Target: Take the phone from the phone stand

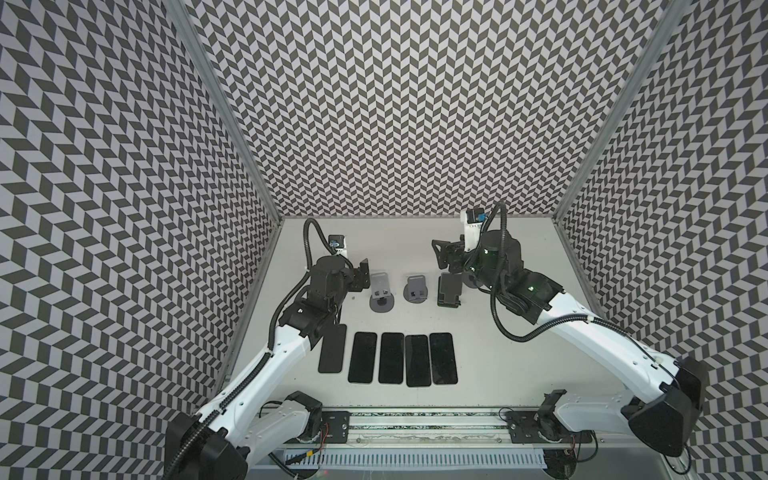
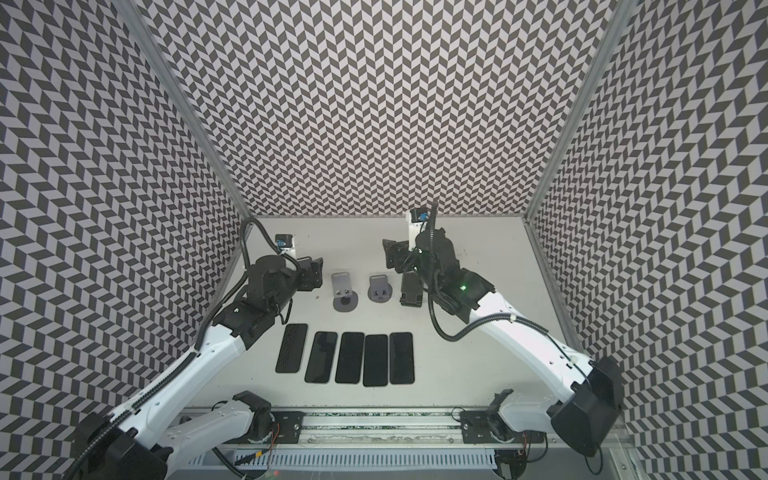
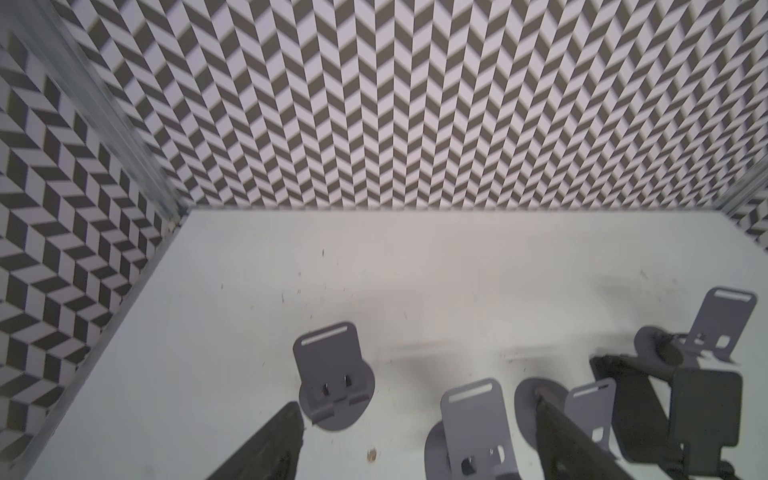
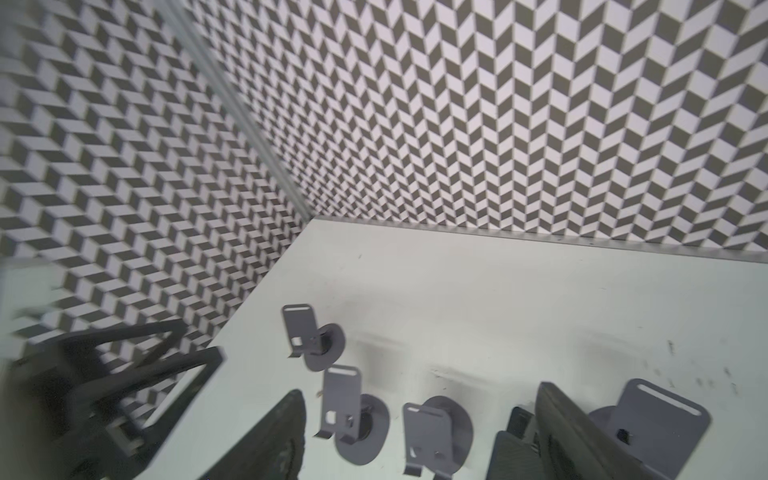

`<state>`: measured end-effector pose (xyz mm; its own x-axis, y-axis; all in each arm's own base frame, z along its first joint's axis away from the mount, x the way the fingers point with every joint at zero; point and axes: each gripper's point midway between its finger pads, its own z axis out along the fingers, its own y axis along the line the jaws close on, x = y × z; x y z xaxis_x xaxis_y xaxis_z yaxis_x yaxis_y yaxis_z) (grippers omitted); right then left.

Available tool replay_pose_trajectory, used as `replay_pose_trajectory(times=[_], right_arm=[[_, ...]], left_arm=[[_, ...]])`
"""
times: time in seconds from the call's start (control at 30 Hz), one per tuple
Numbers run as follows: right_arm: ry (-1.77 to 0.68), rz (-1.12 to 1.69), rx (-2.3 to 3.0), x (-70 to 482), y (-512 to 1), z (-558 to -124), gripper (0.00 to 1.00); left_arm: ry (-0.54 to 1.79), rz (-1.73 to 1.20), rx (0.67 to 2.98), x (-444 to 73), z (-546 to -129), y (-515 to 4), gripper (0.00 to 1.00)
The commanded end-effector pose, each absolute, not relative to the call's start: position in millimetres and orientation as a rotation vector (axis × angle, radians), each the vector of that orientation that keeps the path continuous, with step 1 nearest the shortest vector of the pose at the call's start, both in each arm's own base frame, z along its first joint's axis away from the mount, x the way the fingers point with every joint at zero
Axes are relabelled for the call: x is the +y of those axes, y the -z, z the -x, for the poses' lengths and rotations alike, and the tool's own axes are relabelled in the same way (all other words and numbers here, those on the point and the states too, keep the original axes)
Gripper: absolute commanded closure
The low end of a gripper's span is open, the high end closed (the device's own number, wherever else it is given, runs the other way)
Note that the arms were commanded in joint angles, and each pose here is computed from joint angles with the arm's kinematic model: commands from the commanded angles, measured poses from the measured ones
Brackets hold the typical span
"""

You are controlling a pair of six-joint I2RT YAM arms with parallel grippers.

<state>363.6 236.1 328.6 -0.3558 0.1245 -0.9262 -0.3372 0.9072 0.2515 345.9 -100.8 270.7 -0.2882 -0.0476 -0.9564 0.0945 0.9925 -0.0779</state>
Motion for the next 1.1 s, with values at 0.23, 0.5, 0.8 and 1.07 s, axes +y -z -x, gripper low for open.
replay_pose_trajectory(times=[0.23,0.5,0.8,1.07], right_arm=[[-0.081,-0.090,1.600,121,-317,-403,0.14],[0.090,-0.269,1.646,24,-253,-399,0.16],[0.053,-0.253,1.629,2,-204,-380,0.15],[0.051,-0.123,1.642,14,-169,-379,0.15]], left_arm=[[-0.243,0.126,1.478,-31,-343,-302,0.09],[-0.342,0.292,1.463,30,-318,-260,0.09],[-0.314,0.322,1.510,48,-306,-212,0.08],[-0.262,0.221,1.584,34,-319,-177,0.06]])
